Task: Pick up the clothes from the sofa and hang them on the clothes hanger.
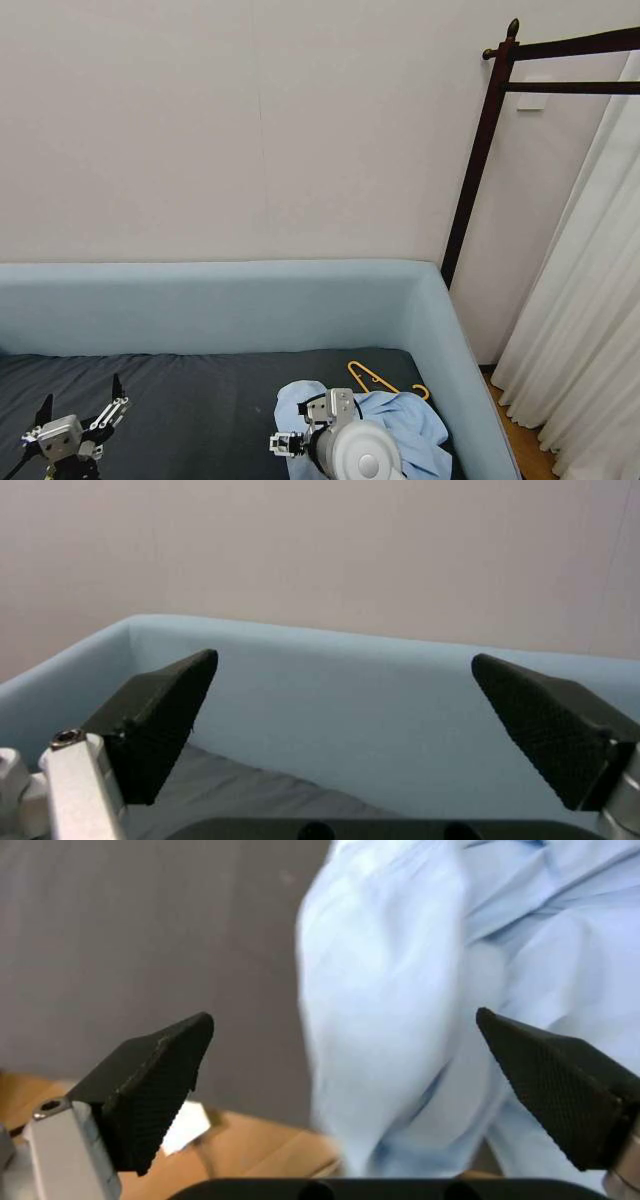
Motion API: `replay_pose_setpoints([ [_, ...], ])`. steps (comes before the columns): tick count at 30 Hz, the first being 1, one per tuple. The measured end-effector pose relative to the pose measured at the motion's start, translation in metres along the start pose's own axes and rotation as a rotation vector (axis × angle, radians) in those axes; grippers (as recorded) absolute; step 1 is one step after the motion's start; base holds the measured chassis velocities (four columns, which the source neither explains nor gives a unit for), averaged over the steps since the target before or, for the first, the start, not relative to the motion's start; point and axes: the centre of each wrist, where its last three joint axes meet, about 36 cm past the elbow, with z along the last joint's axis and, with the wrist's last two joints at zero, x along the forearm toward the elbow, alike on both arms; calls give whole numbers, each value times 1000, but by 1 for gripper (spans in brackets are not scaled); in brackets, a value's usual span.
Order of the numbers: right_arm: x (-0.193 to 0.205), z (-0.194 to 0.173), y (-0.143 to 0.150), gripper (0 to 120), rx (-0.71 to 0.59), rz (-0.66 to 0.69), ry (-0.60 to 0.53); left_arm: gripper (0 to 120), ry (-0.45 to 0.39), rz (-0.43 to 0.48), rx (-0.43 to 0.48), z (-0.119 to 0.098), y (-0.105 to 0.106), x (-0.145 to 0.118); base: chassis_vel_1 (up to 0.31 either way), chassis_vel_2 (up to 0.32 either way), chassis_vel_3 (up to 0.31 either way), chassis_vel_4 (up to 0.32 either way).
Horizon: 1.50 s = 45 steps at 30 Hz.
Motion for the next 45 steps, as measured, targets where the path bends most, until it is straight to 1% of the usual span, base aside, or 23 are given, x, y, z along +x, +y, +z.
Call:
replay_pose_setpoints([
  [2,-1,4,1,100,-10,4,-4,100,0,0,1,1,0,-1,0,0,0,0],
  [5,8,10,0,100,-49,-83,-2,100,1,3,4,2,-2,-2,0,0,0,0],
  [7,8,9,-2,100,-57,-87,-19,100,1,4,6,3,-3,-2,0,0,0,0],
  [10,-8,-3,-20,100,-38,3,-63,100,2,9,9,3,-5,-2,0,0,0,0],
  [11,-8,-3,-20,100,-38,3,-63,100,2,9,9,3,-5,-2,0,0,0,0],
  [14,-39,0,-55,100,102,167,-116,100,1,9,11,4,-5,-2,0,0,0,0],
  [15,-39,0,-55,100,102,167,-116,100,1,9,11,4,-5,-2,0,0,0,0],
  [17,-63,6,-87,100,211,222,-165,100,1,10,12,4,-6,-2,0,0,0,0],
  [19,-77,9,-109,100,260,228,-209,100,1,10,13,4,-6,-2,0,0,0,0],
  [20,-77,9,-109,100,260,228,-209,100,1,10,13,4,-6,-2,0,0,0,0],
  [22,-98,17,-139,100,346,232,-270,100,2,10,13,5,-7,-2,0,0,0,0],
  [24,-109,25,-154,100,396,204,-282,100,3,11,14,5,-7,-1,0,0,0,0],
  [29,-122,43,-163,100,441,118,-257,100,5,8,11,6,-7,0,0,0,0,0],
  [32,-128,48,-161,100,430,135,-246,100,7,6,9,6,-6,1,0,0,0,0],
  [34,-133,50,-156,95,373,177,-196,100,7,4,8,6,-5,2,0,0,0,0],
  [35,-133,50,-156,95,373,177,-196,100,7,4,8,6,-5,2,0,0,0,0],
  [38,-138,59,-155,82,335,186,-132,100,5,0,6,6,-3,3,0,0,0,0],
  [39,-139,63,-155,79,334,183,-121,100,4,-1,6,6,-3,3,0,0,0,0],
  [40,-139,63,-155,79,334,183,-121,100,4,-1,6,6,-3,3,0,0,0,0],
  [42,-140,71,-154,67,330,174,-94,100,4,-3,6,7,-3,3,0,0,0,0],
  [43,-140,74,-153,64,329,171,-86,100,5,-3,7,7,-4,4,0,0,0,0],
  [44,-140,74,-153,64,329,171,-86,100,5,-3,7,7,-4,4,0,0,0,0],
  [45,-141,76,-152,59,328,166,-80,100,6,-3,8,8,-5,4,0,0,0,0],
])
